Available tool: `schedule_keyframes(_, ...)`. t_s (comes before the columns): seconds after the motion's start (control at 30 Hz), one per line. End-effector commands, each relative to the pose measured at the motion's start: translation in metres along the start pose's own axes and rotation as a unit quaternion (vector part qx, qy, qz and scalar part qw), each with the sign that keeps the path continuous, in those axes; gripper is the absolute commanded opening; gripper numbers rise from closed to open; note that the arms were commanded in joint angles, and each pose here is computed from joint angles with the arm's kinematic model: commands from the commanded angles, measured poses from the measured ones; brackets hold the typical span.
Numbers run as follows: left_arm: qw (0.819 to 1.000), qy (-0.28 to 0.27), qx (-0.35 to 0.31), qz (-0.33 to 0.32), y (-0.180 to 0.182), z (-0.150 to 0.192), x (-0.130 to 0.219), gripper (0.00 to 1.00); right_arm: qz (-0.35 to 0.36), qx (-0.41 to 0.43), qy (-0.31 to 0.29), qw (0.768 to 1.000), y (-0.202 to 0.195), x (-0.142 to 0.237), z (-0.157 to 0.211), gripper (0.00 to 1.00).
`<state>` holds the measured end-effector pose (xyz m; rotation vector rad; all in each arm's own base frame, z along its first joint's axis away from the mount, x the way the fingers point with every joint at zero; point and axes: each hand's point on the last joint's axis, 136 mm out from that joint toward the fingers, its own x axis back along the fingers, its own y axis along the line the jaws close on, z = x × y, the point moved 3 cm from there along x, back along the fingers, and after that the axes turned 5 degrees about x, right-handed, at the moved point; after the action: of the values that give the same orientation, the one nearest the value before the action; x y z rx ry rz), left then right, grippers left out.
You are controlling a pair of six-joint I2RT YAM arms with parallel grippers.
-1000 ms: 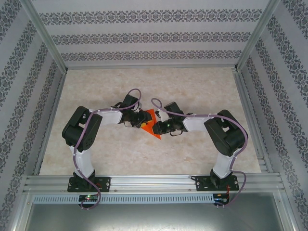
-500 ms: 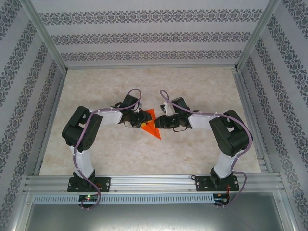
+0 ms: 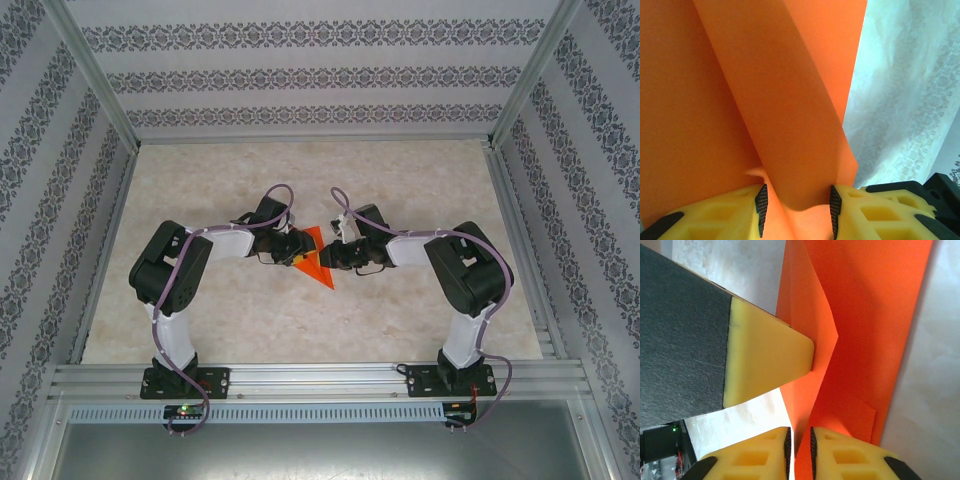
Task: Fold a paper plane with a square sheet of paper (fold left side to right side)
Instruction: Fourth fold the wing at the center of the table.
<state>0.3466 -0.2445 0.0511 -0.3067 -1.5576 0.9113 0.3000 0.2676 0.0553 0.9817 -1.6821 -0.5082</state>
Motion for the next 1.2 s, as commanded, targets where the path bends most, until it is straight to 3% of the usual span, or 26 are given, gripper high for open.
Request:
schedule_keyframes(0.0,0.999,-0.003,0.003,-0.036,0.012,0.005,-0.001,0.42,-0.015,0.008,-0.004,1.0,0.007,-0.002,-0.008,0.15)
schedule_keyframes(0.2,0.999,-0.002,0.004,-0.038,0.013,0.005,-0.001,0.42,0.002,0.012,-0.003,1.0,0.003,0.0,-0.011,0.0)
schedule_keyframes(1.17,0.999,-0.001,0.0,-0.038,0.011,0.005,0.0,0.42,0.062,0.002,0.01,0.998,-0.024,0.007,-0.013,0.0)
